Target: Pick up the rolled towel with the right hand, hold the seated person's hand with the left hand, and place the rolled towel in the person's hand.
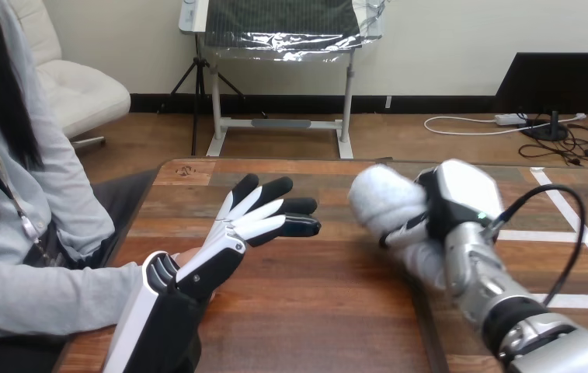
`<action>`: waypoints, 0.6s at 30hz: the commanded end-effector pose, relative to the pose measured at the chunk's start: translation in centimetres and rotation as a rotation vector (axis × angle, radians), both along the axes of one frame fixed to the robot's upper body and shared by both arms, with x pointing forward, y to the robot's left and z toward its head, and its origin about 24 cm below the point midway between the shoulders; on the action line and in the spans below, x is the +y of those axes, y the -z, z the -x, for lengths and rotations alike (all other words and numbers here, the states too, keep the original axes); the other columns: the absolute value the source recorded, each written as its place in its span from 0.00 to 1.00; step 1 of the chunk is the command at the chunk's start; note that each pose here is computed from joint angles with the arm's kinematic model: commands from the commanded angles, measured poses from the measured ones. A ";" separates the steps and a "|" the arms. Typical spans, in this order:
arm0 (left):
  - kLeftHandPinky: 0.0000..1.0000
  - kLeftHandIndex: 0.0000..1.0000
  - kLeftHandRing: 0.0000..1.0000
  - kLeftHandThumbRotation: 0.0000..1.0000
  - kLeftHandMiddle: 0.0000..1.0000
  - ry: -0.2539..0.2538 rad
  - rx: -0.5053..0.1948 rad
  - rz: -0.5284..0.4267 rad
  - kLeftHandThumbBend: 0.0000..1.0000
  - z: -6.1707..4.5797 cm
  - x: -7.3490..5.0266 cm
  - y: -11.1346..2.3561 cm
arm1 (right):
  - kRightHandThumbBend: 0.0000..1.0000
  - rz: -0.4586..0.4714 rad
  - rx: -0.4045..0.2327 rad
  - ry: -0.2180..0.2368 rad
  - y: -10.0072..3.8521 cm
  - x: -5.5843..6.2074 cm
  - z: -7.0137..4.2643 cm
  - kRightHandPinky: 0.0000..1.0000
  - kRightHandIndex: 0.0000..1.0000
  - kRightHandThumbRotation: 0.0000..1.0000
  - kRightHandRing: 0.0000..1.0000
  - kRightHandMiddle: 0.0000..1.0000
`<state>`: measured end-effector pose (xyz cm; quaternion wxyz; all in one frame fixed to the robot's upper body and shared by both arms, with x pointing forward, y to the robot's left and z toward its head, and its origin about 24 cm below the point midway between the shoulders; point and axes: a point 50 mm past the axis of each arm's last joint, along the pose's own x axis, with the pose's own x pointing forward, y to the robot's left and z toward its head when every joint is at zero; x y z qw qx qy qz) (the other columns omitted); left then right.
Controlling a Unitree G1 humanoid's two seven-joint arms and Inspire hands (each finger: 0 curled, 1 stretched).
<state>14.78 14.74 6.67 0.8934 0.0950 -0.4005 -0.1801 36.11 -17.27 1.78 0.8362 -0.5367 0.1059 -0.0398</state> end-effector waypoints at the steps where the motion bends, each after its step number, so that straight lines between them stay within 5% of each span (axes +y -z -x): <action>1: 1.00 0.75 0.92 0.65 0.83 -0.004 -0.021 -0.003 1.00 -0.7 0.3 -0.8 | 0.77 -0.008 -0.211 -0.030 -4.6 0.0 -2.2 0.19 0.29 0.00 0.24 0.32; 18: 1.00 0.75 0.94 0.59 0.84 -0.005 -0.006 -0.032 1.00 -0.8 0.9 -0.6 | 0.83 -0.183 -0.477 -0.107 -7.1 -0.4 -2.2 0.21 0.27 0.00 0.25 0.30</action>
